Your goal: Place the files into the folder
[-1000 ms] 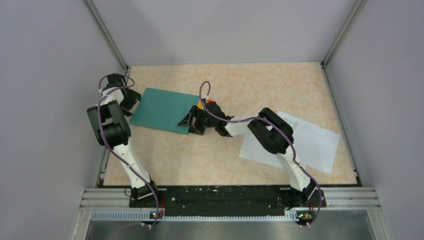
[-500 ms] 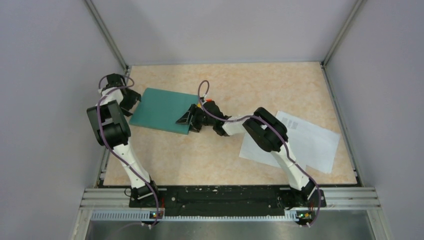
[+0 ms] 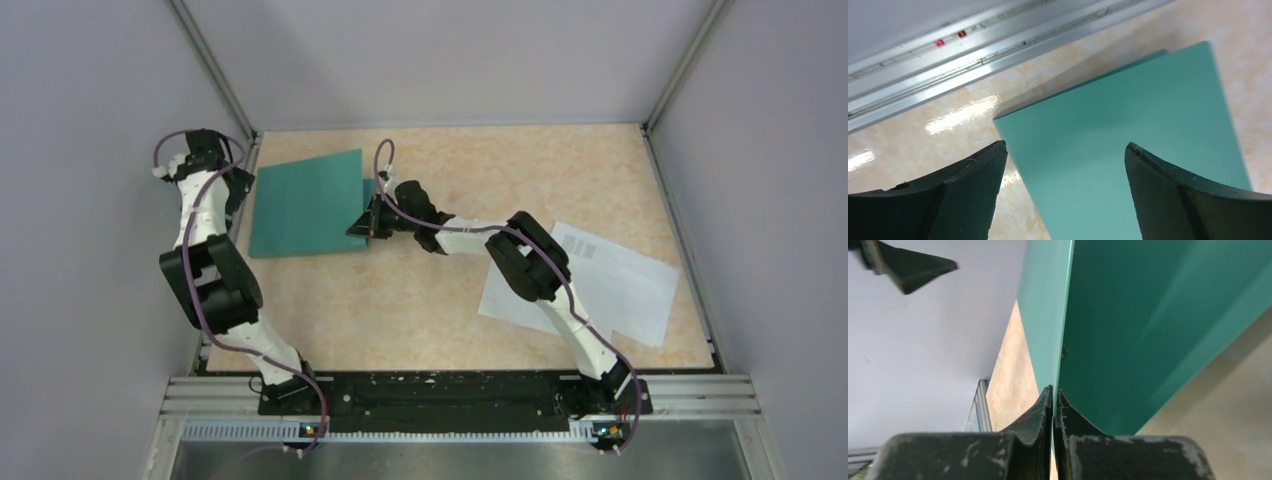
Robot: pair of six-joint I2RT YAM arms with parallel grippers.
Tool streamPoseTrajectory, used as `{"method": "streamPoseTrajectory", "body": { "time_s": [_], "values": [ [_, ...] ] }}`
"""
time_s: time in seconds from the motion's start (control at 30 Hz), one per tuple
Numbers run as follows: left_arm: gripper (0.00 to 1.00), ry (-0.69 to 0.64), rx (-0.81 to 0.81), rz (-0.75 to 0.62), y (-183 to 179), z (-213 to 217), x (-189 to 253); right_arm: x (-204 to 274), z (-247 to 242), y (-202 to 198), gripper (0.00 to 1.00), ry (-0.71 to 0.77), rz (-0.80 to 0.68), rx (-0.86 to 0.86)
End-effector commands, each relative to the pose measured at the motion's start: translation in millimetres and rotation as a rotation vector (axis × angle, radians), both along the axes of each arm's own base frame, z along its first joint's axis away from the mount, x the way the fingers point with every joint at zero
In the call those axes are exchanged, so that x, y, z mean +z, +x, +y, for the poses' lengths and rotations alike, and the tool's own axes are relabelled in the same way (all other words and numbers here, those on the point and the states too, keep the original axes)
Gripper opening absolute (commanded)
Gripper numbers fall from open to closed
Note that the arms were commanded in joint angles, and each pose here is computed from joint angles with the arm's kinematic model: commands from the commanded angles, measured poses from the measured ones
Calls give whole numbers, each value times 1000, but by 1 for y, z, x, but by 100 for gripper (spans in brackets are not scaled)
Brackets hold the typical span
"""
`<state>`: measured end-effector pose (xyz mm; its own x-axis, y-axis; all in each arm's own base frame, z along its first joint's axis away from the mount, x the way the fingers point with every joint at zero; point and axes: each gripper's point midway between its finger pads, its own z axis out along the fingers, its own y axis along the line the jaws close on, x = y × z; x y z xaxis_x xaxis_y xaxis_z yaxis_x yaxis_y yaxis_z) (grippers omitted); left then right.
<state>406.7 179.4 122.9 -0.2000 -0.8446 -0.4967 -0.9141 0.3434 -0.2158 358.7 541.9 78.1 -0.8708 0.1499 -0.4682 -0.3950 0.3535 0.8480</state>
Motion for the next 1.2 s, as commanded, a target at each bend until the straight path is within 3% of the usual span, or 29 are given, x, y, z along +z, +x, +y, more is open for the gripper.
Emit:
{"method": "streamPoseTrajectory", "body": {
  "time_s": [0.0, 0.17, 0.4, 0.6, 0.8, 0.97, 1.17],
  "values": [
    [93, 151, 71, -152, -24, 3, 91, 70, 11, 8, 0, -4, -290, 85],
    [93, 173, 35, -318, -31, -12, 148, 123, 14, 7, 0, -55, -521, 112],
    [93, 217, -49, -542, -43, -42, 230, 242, -10, 30, 0, -81, -857, -39],
    [94, 194, -161, -636, -43, -75, 258, 346, -73, 43, 0, -133, -1053, -255],
    [94, 174, -269, -712, -41, -108, 281, 415, -161, 19, 0, -202, -1201, -452],
    [94, 93, -367, -753, -33, -139, 287, 416, -223, -13, 0, -381, -1225, -530],
    [94, -34, -547, -803, -28, -198, 299, 361, -272, -64, 0, -606, -1193, -562]
  ]
}}
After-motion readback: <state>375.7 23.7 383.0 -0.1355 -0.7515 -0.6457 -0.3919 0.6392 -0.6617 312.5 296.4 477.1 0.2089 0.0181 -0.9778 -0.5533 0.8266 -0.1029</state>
